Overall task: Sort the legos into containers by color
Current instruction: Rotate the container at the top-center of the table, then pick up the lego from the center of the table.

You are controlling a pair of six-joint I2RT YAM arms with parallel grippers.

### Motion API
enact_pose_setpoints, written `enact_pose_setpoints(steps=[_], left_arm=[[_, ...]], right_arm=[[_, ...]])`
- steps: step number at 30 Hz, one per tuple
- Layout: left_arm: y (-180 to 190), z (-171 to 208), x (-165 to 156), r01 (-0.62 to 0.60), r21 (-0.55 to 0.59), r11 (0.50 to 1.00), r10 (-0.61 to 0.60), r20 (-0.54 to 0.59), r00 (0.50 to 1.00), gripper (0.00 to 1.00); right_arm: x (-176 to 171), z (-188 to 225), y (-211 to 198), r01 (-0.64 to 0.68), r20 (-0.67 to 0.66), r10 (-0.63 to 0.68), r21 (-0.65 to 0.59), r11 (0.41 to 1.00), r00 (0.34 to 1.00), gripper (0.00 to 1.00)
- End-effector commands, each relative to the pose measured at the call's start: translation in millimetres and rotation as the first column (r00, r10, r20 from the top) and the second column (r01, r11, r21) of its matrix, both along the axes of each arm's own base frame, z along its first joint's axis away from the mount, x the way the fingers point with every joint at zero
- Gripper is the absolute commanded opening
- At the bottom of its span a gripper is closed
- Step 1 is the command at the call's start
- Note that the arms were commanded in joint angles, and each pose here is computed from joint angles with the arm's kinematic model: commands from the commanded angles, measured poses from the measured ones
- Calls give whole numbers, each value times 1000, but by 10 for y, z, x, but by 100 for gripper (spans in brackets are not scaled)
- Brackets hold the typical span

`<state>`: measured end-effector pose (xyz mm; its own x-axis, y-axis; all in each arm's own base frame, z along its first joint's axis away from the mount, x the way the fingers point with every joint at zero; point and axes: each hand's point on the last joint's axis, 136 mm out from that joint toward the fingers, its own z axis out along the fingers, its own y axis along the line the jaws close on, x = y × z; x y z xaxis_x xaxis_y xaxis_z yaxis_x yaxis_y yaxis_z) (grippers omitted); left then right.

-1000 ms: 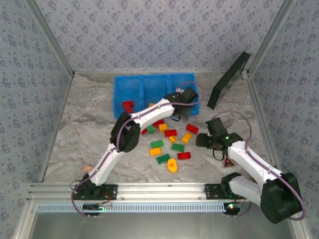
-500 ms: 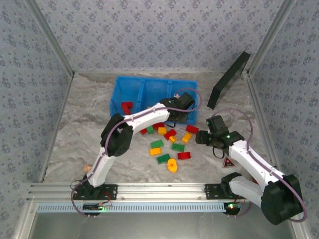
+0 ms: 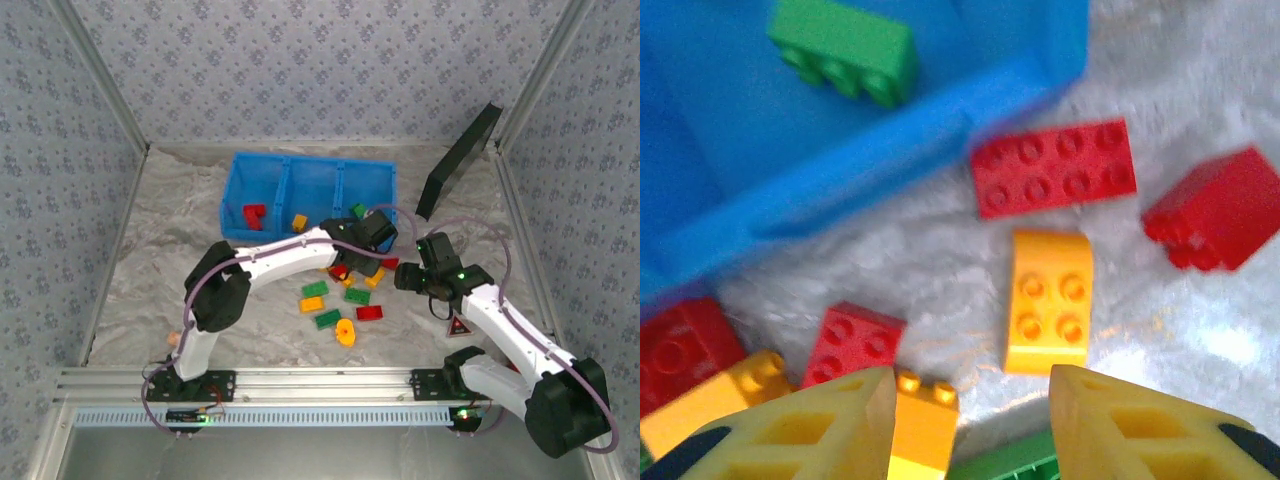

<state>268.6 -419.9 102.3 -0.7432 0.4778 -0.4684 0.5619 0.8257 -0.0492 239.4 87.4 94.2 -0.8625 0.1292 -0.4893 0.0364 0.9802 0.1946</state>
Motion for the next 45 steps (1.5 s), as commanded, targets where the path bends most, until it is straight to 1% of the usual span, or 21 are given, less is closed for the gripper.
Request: enact_pose_setpoints(steps=[1,3,11,21,26,29,31,34,35,38,40,43,45], left_arm=[[-89,24,-86,53,-20,998,-53,4,999,45],[-108,-64,-100,52,-9,999,-52,-5,999,45],[-281,-286,-160,68,-22,997,-69,-37,997,46],[-380,-603,-233,73,-4,997,-74,-81,994,54],[-403,-753,-242,73,17,997,-71,-108,992,54],[-392,-822,-242,67,33,997,-63,-117,991,51],[-391,-845,-243,62,36,997,-57,-121,991,48],[-379,-848,-245,53,39,998,-48,-124,991,34],[-373,-841,-239,49,40,998,-44,-120,992,30],[-305,-752,-217,21,39,999,-16,-121,993,23],[-267,-571,-181,0,-10,1000,-1,-119,993,21],[-153,-132,-43,-44,-116,992,32,-106,994,20],[-21,229,97,-72,-185,980,58,-78,995,20]], right_arm=[[50,173,-33,25,39,-25,3,1000,999,67],[12,166,-46,26,21,-26,-2,1000,999,67],[-33,186,-86,35,16,-35,-11,999,999,67],[-158,218,-161,59,13,-59,-9,998,998,69],[-210,185,-173,67,6,-67,1,998,998,70],[-243,180,-185,73,2,-73,4,997,997,70],[-254,197,-193,75,5,-75,4,997,997,70],[-262,225,-198,77,9,-77,6,997,997,70],[-262,235,-194,74,10,-74,6,997,997,70],[-273,269,-162,50,9,-50,12,999,999,70],[-280,293,-123,22,12,-23,16,1000,1000,70],[-265,364,40,-61,51,58,47,997,997,71],[-241,437,186,-147,115,142,40,988,983,71]])
